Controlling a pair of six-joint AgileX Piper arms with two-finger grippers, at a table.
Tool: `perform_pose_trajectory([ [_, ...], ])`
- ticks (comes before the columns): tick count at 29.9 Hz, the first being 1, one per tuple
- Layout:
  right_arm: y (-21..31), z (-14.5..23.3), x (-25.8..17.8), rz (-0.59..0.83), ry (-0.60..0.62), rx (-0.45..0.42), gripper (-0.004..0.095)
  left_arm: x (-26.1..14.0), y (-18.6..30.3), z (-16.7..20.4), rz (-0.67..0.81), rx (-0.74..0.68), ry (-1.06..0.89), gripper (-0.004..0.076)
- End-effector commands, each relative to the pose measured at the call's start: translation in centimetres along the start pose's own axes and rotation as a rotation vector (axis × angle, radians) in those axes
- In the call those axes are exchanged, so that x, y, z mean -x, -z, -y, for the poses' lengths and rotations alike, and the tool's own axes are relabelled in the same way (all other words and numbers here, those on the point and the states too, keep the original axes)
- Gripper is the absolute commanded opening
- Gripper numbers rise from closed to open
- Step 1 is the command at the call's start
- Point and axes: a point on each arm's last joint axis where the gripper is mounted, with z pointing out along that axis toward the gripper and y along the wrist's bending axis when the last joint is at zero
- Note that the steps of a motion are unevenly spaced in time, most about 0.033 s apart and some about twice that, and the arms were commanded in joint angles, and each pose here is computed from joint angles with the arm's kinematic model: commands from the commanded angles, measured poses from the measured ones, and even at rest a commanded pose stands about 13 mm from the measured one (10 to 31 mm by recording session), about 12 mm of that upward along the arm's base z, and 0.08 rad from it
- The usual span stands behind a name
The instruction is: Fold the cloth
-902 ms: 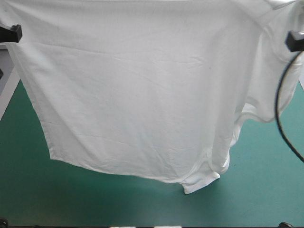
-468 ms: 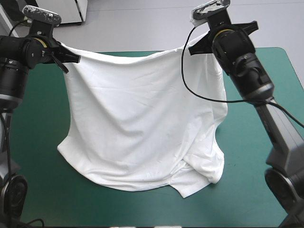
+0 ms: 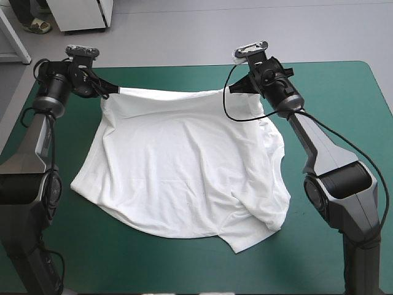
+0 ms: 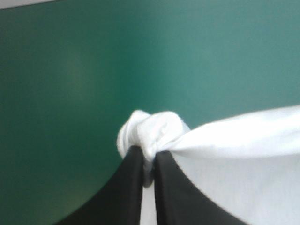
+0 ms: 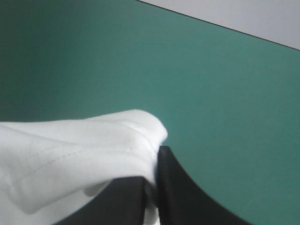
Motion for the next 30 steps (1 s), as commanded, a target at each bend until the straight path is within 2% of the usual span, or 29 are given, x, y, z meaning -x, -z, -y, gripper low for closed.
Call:
perform_pose_trajectory([
  [1, 3.5, 1.8, 2.6, 0.164, -0.062, 0.029, 0.025, 1.1, 0.5, -0.3, 0.085, 0.01, 0.026, 0.0001],
  [3, 3.9, 2.2, 2.7, 0.166, -0.083, 0.039, 0.0502, 0.7, -0.5, -0.2, 0.057, 0.005, 0.039, 0.0075],
  [6, 5.7, 3.0, 2.9, 0.144, -0.079, 0.02, 0.0819, 0.4, -0.6, -0.2, 0.026, 0.001, 0.048, 0.0324],
  [8, 7.4, 3.6, 3.0, 0.13, -0.066, 0.008, 0.0917, 0.6, 0.1, -0.2, 0.011, 0.0, 0.048, 0.0494],
  [9, 8.5, 4.0, 3.1, 0.122, -0.069, -0.002, 0.0932, 0.8, 0.8, -0.3, 0.004, -0.001, 0.042, 0.0567],
  [11, 10.8, 4.8, 3.0, 0.104, -0.075, -0.015, 0.0925, 1.2, 2.4, -0.4, -0.012, -0.001, 0.036, 0.0636],
  [16, 15.9, 6.6, 1.9, 0.026, -0.086, -0.044, 0.0854, 1.7, 8.0, -0.4, -0.066, -0.024, 0.023, 0.062],
  [21, 19.5, 6.9, 0.1, 0.024, -0.111, 0.035, 0.0788, 0.6, 12.2, 0.1, -0.075, -0.066, 0.025, 0.0561],
  [25, 20.9, 6.8, -4.0, -0.073, -0.13, 0.079, 0.0787, -2.5, 13.8, 0.5, -0.141, -0.073, 0.012, 0.053],
  [30, 20.8, 6.5, -10.5, -0.222, -0.147, 0.07, 0.0787, -7.4, 15.8, 1.3, -0.207, -0.084, 0.015, 0.0527],
])
